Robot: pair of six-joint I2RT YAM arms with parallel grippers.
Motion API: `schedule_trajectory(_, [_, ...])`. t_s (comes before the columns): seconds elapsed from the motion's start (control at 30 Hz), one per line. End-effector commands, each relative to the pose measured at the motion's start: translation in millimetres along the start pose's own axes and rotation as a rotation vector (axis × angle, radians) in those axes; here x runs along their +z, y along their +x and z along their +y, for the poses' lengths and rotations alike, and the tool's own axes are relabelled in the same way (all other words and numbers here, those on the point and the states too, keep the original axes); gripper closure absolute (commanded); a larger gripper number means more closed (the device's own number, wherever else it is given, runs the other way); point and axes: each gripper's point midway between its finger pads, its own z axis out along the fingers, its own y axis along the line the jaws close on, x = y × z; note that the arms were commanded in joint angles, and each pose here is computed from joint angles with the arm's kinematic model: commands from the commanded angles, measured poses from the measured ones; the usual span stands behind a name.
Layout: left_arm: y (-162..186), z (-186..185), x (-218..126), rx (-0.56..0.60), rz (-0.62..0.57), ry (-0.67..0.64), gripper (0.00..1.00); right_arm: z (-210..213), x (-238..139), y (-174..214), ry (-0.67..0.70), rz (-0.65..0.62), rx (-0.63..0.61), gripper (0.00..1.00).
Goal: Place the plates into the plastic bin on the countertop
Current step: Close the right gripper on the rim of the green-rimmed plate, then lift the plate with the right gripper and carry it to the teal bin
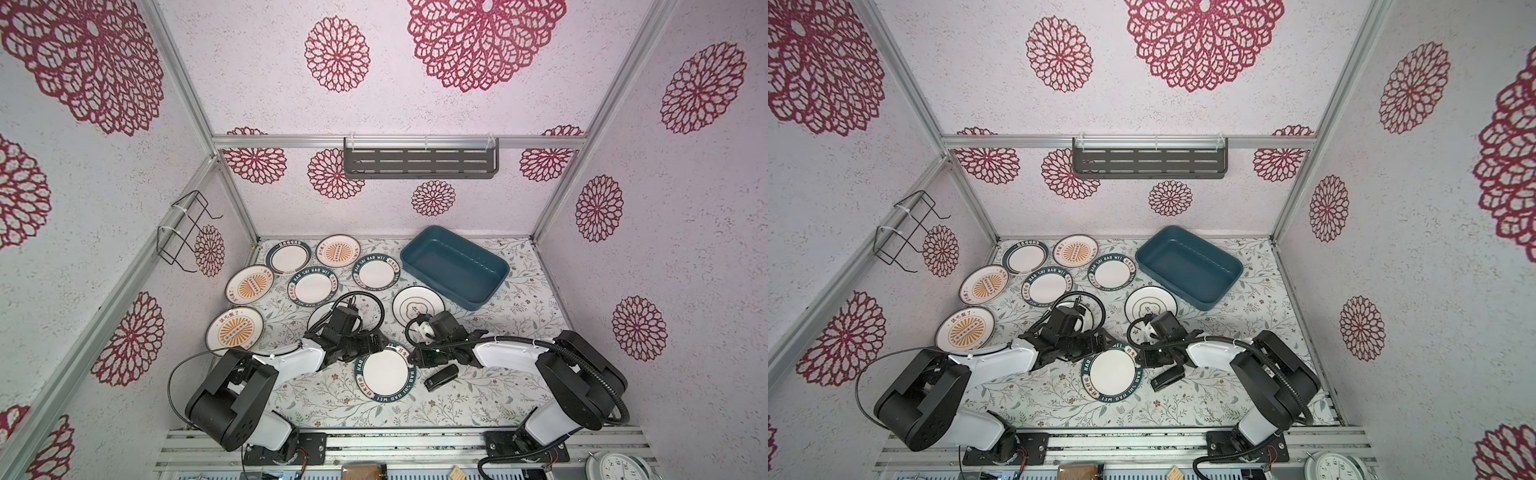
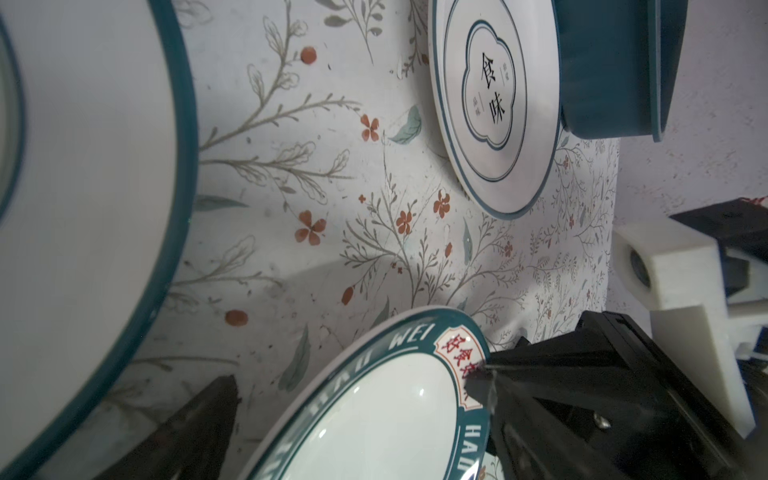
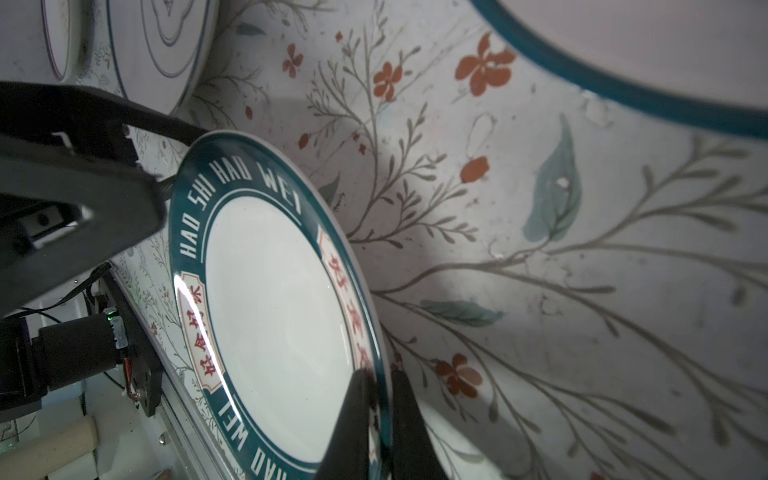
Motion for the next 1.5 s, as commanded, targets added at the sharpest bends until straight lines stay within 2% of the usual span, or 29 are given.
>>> schedule_trajectory(0.0, [18.4,12.8,8.7,-0.046,0.068,-0.042,0.03,25.4,-9.3,-21.2,-0.056,-0.073,-0.052,0.99])
schedule_trajectory(0.2, [3.0,18.2,1.4,-0.007,0.034,-0.135,0.03,22.8,-22.7,-31.7,-0.024,-0.134,-0.029,1.0])
schedule_trajectory(0.37, [-15.4,15.1,-11.1,0.012,-0.024,-0.159,0.03,20.7,-36.3,-41.1,-0.004,-0.191,0.001,1.0])
schedule_trajectory(0.6, [-51.5,-5.4,-43.4,0.059,-0.142,-0.138,0.03,12.4,-64.6,-64.0,0.029,-0.292,0.063,1.0])
schedule_trajectory(0.8, [-77.2,-27.0,-74.6,0.092,-0.231,-0.1,0.03,14.2,-94.6,-86.7,0.005,-0.392,0.122,1.0])
schedule_trajectory(1.13, [-108.6,-69.3,-101.6,0.146,-0.314,-0.006,0.03,-3.6,-165.4,-136.3,0.002,-0.665,0.235,1.0])
schedule_trajectory(1.47, [-156.8,-92.4,-118.7,0.182,-0.538,0.03,0.03,-35.1,-239.3,-197.4,0.051,-0.919,0.326,1.0])
